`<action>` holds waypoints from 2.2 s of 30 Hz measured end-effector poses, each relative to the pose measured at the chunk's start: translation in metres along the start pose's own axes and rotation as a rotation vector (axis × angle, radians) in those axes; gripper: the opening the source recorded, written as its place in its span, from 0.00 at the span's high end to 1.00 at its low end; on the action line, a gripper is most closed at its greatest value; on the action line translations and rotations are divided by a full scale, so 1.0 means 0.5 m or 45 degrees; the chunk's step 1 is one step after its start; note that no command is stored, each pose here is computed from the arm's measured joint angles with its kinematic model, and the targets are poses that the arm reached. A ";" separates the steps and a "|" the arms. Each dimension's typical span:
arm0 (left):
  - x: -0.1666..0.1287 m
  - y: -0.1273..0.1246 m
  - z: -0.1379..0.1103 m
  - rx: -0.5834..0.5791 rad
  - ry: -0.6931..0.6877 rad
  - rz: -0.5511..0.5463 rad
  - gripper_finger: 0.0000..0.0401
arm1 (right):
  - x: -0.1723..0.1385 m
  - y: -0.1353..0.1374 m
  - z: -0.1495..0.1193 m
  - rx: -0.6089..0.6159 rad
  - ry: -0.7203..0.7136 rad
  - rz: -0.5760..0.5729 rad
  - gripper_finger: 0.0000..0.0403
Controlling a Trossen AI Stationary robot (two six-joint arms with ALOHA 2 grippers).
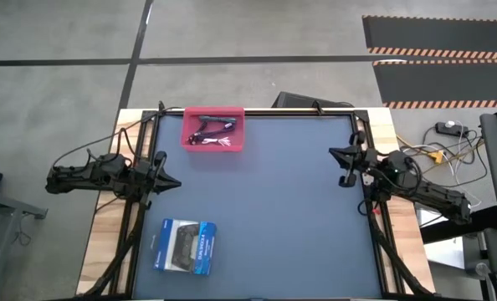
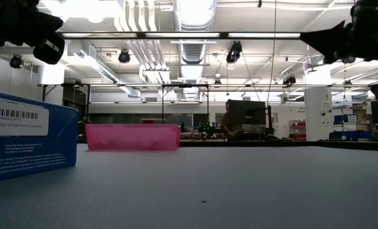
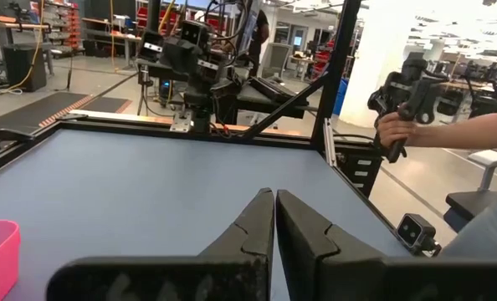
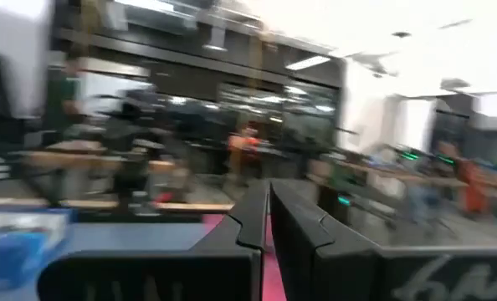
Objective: Pick and place USB-C Cables
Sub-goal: Return to Home Position
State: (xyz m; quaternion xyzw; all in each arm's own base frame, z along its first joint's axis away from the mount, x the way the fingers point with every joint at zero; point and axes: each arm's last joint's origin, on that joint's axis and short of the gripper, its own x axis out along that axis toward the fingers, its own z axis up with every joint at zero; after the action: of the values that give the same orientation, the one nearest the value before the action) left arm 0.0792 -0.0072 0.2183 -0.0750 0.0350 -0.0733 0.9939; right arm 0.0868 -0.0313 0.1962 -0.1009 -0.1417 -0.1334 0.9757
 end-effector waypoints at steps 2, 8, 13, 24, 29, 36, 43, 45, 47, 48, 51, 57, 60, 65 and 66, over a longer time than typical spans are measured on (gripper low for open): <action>0.000 0.000 0.000 0.000 0.000 0.000 1.00 | 0.001 -0.005 -0.004 0.025 0.036 -0.108 0.98; 0.000 0.000 0.000 0.000 0.000 -0.001 1.00 | 0.001 -0.014 -0.026 0.229 0.170 -0.370 0.98; 0.000 0.000 0.000 0.000 0.000 0.000 1.00 | 0.001 -0.012 -0.042 0.516 0.234 -0.397 0.98; 0.001 0.000 -0.001 0.000 0.003 0.000 1.00 | -0.006 0.011 -0.049 0.309 0.330 -0.250 0.98; 0.002 0.000 -0.001 -0.001 0.008 0.000 1.00 | -0.006 0.019 -0.045 0.171 0.326 -0.184 0.98; 0.003 0.000 -0.002 -0.001 0.014 0.001 1.00 | -0.007 0.022 -0.045 -0.043 0.357 -0.243 0.98; 0.003 0.000 -0.002 -0.001 0.015 0.001 1.00 | -0.007 0.022 -0.045 0.000 0.354 -0.251 0.98; 0.003 0.001 -0.002 -0.001 0.015 0.001 1.00 | -0.006 0.022 -0.045 0.037 0.350 -0.257 0.98; 0.003 0.001 -0.002 -0.002 0.016 0.001 1.00 | -0.006 0.022 -0.046 0.061 0.356 -0.259 0.98; 0.003 0.001 -0.002 -0.001 0.015 0.001 1.00 | -0.005 0.023 -0.047 0.072 0.359 -0.261 0.98; 0.003 0.001 -0.002 -0.002 0.016 0.001 1.00 | -0.004 0.023 -0.049 0.075 0.372 -0.260 0.98; 0.003 0.001 -0.002 -0.002 0.016 0.001 1.00 | -0.004 0.023 -0.049 0.076 0.372 -0.260 0.98; 0.003 0.001 -0.002 -0.002 0.016 0.001 1.00 | -0.004 0.023 -0.049 0.074 0.372 -0.259 0.98; 0.003 0.001 -0.002 -0.002 0.016 0.001 1.00 | -0.004 0.023 -0.049 0.075 0.371 -0.260 0.98; 0.003 0.001 -0.002 -0.002 0.016 0.001 1.00 | -0.004 0.023 -0.049 0.075 0.371 -0.260 0.98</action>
State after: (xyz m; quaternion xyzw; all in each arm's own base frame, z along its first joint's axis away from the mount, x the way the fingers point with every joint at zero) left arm 0.0807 -0.0073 0.2173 -0.0751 0.0414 -0.0733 0.9936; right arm 0.0943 -0.0258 0.1706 -0.0369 -0.0121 -0.2407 0.9698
